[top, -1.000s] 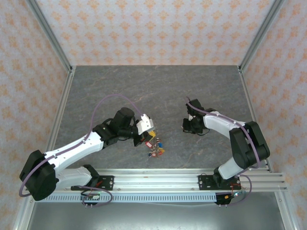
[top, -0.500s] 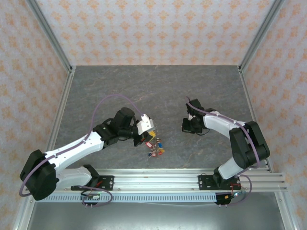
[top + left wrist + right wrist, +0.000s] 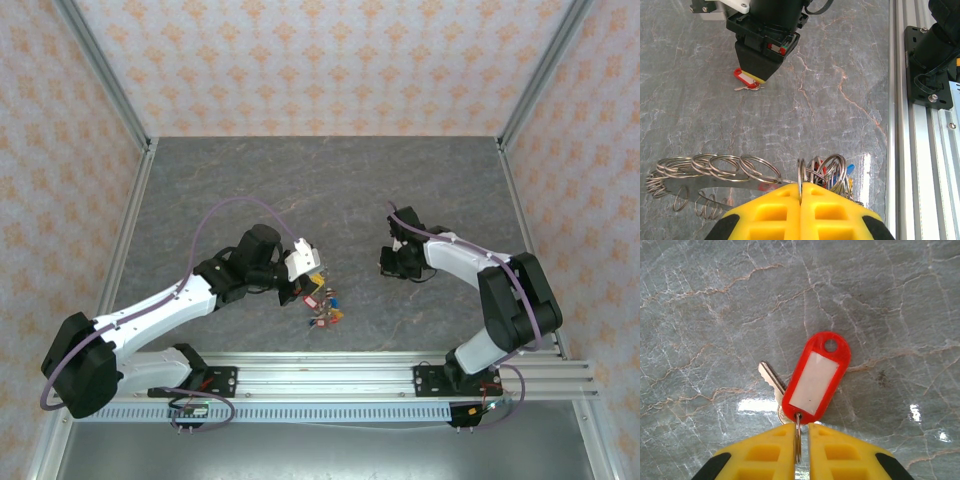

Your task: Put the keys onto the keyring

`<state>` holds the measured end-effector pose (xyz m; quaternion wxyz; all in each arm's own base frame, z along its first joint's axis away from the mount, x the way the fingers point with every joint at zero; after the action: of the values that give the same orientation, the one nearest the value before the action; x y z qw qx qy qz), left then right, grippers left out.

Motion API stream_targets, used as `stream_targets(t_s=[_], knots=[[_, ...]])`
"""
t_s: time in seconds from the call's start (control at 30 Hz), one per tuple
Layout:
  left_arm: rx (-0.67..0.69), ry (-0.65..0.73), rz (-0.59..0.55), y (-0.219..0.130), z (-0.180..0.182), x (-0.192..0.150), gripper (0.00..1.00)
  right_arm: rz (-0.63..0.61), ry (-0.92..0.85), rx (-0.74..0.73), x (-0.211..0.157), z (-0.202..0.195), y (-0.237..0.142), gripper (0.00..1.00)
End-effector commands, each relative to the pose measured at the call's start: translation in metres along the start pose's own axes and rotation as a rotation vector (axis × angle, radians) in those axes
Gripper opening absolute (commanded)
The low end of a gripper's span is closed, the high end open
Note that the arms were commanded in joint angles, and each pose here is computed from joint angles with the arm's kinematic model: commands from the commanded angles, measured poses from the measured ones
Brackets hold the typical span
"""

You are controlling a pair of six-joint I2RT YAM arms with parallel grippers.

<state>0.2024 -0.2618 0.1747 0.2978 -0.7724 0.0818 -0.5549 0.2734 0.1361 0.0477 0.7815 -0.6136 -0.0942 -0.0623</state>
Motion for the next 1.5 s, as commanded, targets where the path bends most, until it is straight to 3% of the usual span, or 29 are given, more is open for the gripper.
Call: stream_targets(t_s=[0.0, 0.47, 0.63, 0.77, 0.93, 1.13, 1.47], knots=[[-0.003, 0.059, -0.058, -0.004, -0.003, 0.021, 0.00, 0.014, 0.003, -0.014, -0.004, -0.002, 0.006, 0.14], [-0.003, 0.059, -0.054, -0.003, -0.003, 0.020, 0.00, 0.017, 0.002, -0.018, -0.005, -0.002, 0.006, 0.10], [0.001, 0.062, -0.061, -0.005, -0.003, 0.022, 0.00, -0.013, -0.013, -0.018, -0.001, -0.001, -0.003, 0.03], [0.015, 0.068, -0.081, -0.005, -0.001, 0.024, 0.00, -0.140, -0.110, 0.115, 0.008, 0.022, -0.033, 0.01], [0.017, 0.083, -0.133, -0.007, -0.002, 0.030, 0.00, -0.422, -0.351, 0.325, 0.008, 0.055, -0.092, 0.00], [0.009, 0.111, -0.148, -0.008, -0.006, 0.037, 0.00, -0.764, -0.568, 0.479, -0.004, 0.077, -0.155, 0.00], [-0.034, 0.160, -0.138, -0.003, -0.018, 0.042, 0.00, -0.880, -0.928, 0.527, -0.033, 0.101, -0.170, 0.00]])
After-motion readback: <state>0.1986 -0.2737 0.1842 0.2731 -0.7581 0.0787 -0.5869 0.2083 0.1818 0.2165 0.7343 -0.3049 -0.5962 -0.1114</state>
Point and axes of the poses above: each hand's point on the last joint's axis, 136 mm out from that joint toward the fingers, its own y axis out along the fingers, its own z axis along the line the jaws close on, x = y × z, the point moved 2 cm from there along -y, back along the fingers, and after that the axes turned 8 degrees about -y, right-handed, at the moved point
